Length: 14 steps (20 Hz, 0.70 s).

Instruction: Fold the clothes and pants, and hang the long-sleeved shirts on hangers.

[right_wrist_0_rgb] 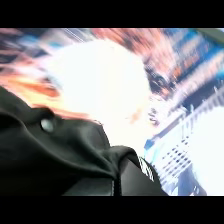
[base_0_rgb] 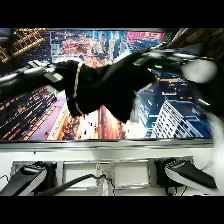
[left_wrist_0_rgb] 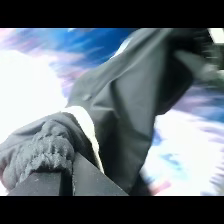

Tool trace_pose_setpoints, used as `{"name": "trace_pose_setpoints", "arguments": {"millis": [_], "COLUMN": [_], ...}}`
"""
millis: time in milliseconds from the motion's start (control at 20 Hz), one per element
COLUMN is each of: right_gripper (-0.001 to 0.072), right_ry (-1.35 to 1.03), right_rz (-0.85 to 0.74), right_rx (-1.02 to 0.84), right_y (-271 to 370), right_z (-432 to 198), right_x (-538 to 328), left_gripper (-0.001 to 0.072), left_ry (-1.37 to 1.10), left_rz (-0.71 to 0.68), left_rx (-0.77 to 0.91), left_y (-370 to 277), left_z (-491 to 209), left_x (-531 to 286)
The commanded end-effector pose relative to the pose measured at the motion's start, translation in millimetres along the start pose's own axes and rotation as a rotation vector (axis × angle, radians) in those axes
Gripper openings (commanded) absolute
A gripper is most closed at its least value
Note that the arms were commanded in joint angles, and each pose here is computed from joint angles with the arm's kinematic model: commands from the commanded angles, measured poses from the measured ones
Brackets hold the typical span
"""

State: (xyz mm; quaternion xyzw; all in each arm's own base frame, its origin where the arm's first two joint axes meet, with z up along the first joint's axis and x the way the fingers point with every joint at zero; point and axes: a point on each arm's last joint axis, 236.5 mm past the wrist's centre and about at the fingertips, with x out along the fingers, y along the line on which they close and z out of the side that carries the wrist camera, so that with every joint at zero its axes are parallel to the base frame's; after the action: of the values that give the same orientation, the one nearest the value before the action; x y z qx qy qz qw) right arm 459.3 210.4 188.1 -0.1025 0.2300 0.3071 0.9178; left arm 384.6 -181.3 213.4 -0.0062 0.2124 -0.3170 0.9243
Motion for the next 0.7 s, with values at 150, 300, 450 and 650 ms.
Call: {"name": "trace_pose_setpoints", "arguments": {"millis": [150, 300, 450, 650], "right_gripper": [0.0583, 0.0539, 0.0487, 0.0429], "right_ry": [-0.11, -0.069, 0.107, 0.408], "right_rz": [-0.166, -0.097, 0.019, 0.149], "right_rx": [0.215, 0.354, 0.378, 0.491], "right_y": [-71.9, -54.5, -17.7, 35.3], "right_z": [-27.5, -21.8, -47.7, -109.5], "right_x": [129.3, 117.1, 102.0, 67.7], "left_gripper": [0.0044, 0.0664, 0.0442, 0.019], "left_ry": [-0.354, -0.372, -0.202, 0.098], "left_rz": [0.529, 0.567, 0.447, 0.244], "left_rx": [-0.157, -0.229, -0.291, -0.522], "left_y": [176.3, 193.9, 186.2, 161.8], "left_z": [16.0, 8.6, -28.0, -97.4], "left_x": [63.6, 64.5, 78.1, 66.4]}}
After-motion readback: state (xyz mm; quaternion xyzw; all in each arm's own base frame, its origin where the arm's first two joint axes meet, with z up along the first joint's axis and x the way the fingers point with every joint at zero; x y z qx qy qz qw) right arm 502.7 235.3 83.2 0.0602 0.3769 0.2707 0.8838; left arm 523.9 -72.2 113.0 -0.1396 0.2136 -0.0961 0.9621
